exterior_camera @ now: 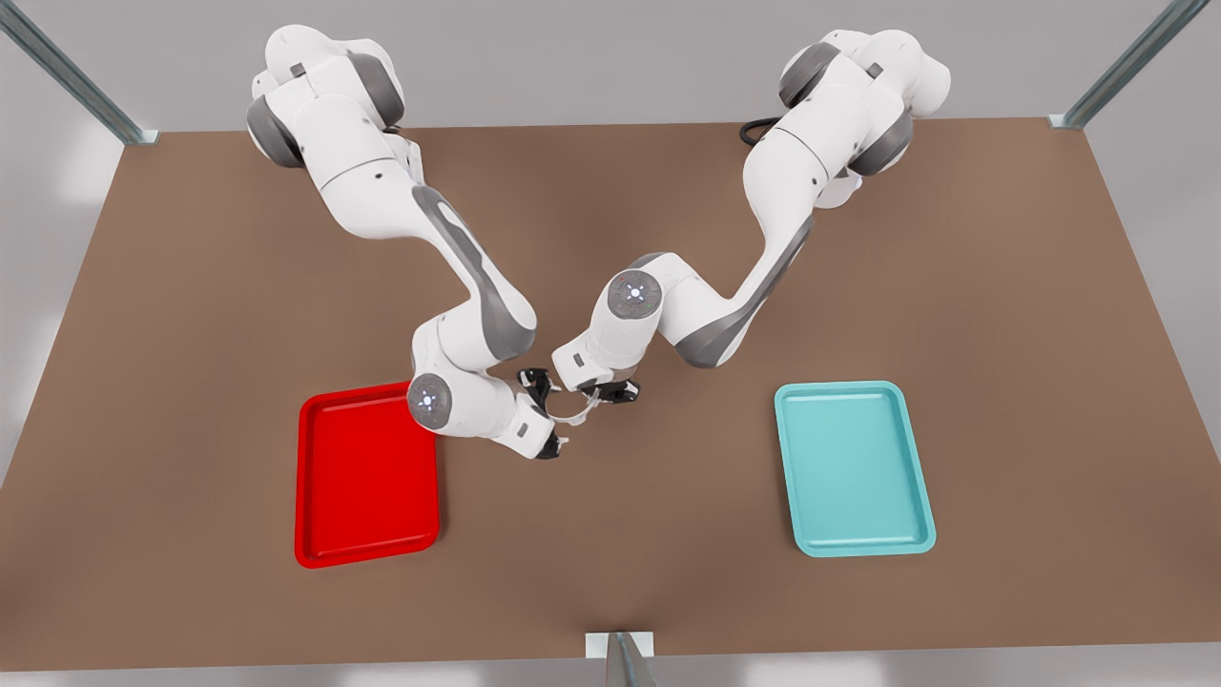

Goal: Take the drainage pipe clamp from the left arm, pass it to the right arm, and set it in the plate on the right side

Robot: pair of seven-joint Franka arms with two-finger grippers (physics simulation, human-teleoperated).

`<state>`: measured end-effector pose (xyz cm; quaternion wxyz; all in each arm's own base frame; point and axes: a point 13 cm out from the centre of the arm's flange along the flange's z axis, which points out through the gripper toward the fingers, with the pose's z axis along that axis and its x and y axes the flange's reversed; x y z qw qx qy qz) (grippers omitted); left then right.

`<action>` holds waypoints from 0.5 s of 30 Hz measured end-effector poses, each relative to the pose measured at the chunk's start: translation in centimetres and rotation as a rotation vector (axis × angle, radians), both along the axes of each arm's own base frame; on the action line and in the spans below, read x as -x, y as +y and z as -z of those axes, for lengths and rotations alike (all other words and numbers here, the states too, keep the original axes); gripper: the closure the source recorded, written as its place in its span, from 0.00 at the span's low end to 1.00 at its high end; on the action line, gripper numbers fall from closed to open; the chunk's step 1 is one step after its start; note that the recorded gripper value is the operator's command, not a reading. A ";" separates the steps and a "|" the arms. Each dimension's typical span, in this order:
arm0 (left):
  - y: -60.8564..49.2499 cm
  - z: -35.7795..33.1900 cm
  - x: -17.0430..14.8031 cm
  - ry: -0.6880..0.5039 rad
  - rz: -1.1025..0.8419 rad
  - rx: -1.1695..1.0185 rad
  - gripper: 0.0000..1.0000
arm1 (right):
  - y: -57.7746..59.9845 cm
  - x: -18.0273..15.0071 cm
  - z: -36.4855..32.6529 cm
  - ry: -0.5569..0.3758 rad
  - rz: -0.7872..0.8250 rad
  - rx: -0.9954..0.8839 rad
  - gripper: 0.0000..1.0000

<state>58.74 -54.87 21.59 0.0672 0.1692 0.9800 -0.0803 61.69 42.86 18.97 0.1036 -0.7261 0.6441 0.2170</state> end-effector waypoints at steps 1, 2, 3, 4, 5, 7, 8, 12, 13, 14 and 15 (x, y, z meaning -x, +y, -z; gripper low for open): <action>0.0 0.0 0.0 -0.001 0.001 0.001 0.79 | 0.0 -0.1 0.4 -0.005 -0.006 0.000 0.00; 0.0 -0.1 0.0 -0.002 0.001 0.001 0.79 | 0.0 -0.1 0.7 -0.012 -0.013 -0.001 0.00; 0.0 -0.2 0.0 -0.002 0.001 0.002 0.79 | 0.1 -0.1 1.1 -0.017 -0.019 -0.001 0.00; 0.0 -0.2 0.0 -0.003 0.002 0.002 0.79 | 0.3 -0.1 1.4 -0.023 -0.025 -0.002 0.00; 0.0 -0.2 0.0 -0.004 0.002 0.003 0.79 | 0.4 -0.2 1.5 -0.030 -0.030 -0.003 0.00; 0.0 -0.2 0.0 -0.003 0.002 0.002 0.79 | 0.5 -0.3 1.6 -0.044 -0.040 -0.007 0.00; -0.1 -0.2 0.0 -0.003 0.002 0.003 0.79 | 0.6 -0.4 1.6 -0.050 -0.044 -0.009 0.00; -0.1 0.0 0.1 -0.001 0.003 0.002 0.79 | 0.7 -0.7 1.4 -0.070 -0.058 -0.015 0.00; -0.1 0.0 0.1 -0.001 0.003 0.002 0.79 | 0.8 -0.7 1.4 -0.074 -0.062 -0.016 0.00; -0.1 0.0 0.1 -0.001 0.003 0.002 0.79 | 1.0 -0.6 1.3 -0.077 -0.067 -0.018 0.00; -0.1 0.0 0.1 -0.001 0.003 0.002 0.79 | 1.2 -0.5 1.4 -0.080 -0.073 -0.019 0.00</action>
